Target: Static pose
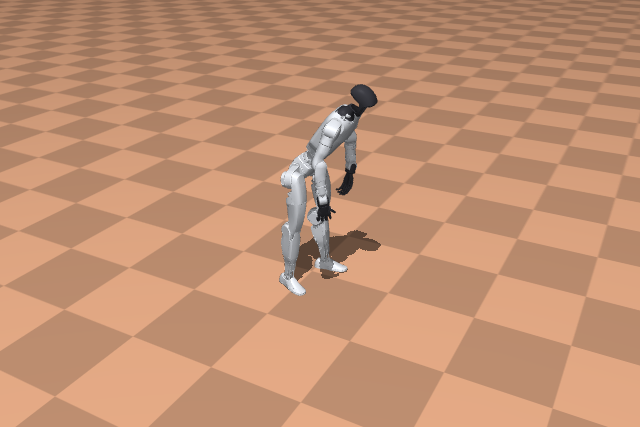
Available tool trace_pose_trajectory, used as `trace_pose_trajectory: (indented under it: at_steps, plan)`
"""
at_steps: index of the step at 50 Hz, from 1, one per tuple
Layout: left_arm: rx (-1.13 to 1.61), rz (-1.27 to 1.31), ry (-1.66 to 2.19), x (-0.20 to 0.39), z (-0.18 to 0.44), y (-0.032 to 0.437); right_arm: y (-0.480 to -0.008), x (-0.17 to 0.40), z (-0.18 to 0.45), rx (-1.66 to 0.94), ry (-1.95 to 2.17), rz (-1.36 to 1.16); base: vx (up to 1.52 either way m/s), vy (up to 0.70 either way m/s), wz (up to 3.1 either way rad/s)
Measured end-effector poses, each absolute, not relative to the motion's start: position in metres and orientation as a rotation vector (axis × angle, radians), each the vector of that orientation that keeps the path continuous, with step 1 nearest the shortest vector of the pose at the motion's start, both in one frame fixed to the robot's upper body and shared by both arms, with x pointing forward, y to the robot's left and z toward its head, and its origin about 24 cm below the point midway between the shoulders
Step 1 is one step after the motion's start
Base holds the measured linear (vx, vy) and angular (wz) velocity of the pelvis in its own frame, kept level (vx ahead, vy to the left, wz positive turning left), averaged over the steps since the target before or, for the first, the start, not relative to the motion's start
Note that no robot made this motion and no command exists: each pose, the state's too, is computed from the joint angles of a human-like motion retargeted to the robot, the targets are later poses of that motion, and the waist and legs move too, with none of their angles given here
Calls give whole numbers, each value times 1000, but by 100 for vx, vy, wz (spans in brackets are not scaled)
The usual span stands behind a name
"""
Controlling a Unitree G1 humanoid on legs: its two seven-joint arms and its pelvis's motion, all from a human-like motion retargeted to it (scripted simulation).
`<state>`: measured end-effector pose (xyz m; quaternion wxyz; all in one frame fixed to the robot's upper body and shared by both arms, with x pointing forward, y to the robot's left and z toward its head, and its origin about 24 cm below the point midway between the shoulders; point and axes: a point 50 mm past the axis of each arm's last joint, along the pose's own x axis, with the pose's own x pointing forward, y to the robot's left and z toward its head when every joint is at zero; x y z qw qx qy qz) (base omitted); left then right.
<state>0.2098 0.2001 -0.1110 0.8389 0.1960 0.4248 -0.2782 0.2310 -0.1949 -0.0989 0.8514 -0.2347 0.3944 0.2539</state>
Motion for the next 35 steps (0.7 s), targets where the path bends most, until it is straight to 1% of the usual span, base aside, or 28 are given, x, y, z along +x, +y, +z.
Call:
trace_pose_trajectory:
  at_steps: [4,7,10,12,15,17,20,22,25,35]
  plan:
    - [408,-539,869,222,-102,210,-204,240,-92,-496,826,505,2,-1,-19]
    - [380,-531,882,209,-110,205,-198,224,-105,-463,859,501,0,0,0]
    - [384,-511,864,216,-104,213,-207,229,-100,-457,861,485,3,0,-17]
    - [361,-519,885,201,-113,206,-201,212,-112,-423,897,487,0,0,0]
    - [364,-503,874,207,-107,214,-209,216,-108,-409,900,467,4,0,-15]
    - [345,-511,901,191,-117,208,-203,199,-120,-371,938,462,0,0,0]
    - [352,-492,897,197,-112,218,-212,203,-116,-353,941,435,5,0,-14]
    - [337,-497,932,179,-123,212,-206,185,-128,-314,980,427,0,0,0]
    - [349,-469,936,184,-119,223,-214,191,-124,-298,978,397,9,0,-18]
    - [314,-421,1023,159,-131,231,-217,176,-131,-204,1007,315,5,1,-11]
